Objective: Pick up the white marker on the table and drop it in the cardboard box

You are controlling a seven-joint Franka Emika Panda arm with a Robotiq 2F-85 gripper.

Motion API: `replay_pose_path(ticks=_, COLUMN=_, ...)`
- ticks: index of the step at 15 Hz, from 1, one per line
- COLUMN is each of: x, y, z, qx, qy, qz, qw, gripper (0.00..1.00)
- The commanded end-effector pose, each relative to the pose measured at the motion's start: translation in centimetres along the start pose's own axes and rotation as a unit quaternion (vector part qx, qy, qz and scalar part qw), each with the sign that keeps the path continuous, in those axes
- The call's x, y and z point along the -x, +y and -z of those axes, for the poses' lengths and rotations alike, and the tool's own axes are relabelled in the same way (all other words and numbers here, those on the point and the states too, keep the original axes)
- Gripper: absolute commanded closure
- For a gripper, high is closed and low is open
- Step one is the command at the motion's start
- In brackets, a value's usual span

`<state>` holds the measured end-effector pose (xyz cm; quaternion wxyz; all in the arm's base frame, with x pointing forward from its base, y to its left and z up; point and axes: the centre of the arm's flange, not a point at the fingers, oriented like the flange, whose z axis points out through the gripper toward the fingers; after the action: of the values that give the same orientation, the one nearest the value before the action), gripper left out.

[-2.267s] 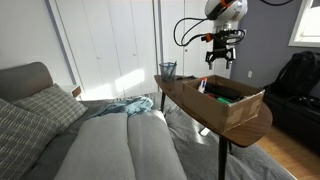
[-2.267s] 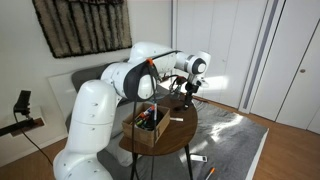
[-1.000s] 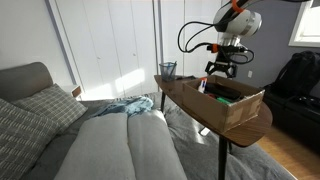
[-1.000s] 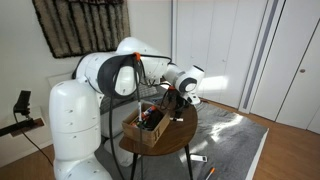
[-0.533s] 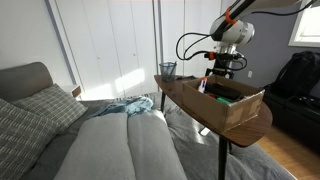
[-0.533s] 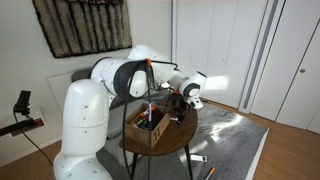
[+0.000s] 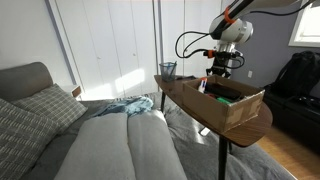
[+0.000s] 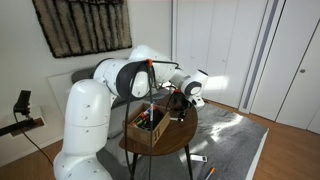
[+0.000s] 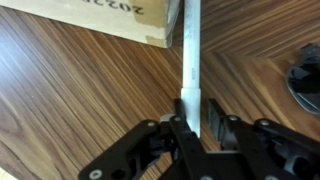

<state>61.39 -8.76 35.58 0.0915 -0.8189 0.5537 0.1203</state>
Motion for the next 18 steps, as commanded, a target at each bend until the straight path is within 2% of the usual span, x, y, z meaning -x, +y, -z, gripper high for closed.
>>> replay_pose_path(ticks=1, x=0.9, y=0.6, z=2.0, qx=-0.017, qy=0.013, qz=-0.013, qw=0.9997, gripper=0.99)
replay_pose_path(ticks=3, x=1.4, y=0.6, z=3.3, qx=-0.042, qy=0.014, qz=-0.015, qw=0.9989, gripper=0.95)
replay_pose_path(ticks=6, x=2.2, y=0.3, z=5.8, qx=-0.091, qy=0.026, qz=-0.026, qw=0.9951, gripper=0.95)
replay_pose_path(ticks=10, x=3.2, y=1.2, z=9.3, qx=-0.17, qy=0.045, qz=-0.037, qw=0.9837, gripper=0.95)
replay_pose_path(ticks=14, x=5.7, y=0.9, z=11.7, qx=-0.212, qy=0.086, qz=0.069, qw=0.9711, gripper=0.95)
replay_pose_path(ticks=18, x=9.6, y=1.9, z=13.1, qx=-0.204, qy=0.113, qz=0.185, qw=0.9547, gripper=0.95)
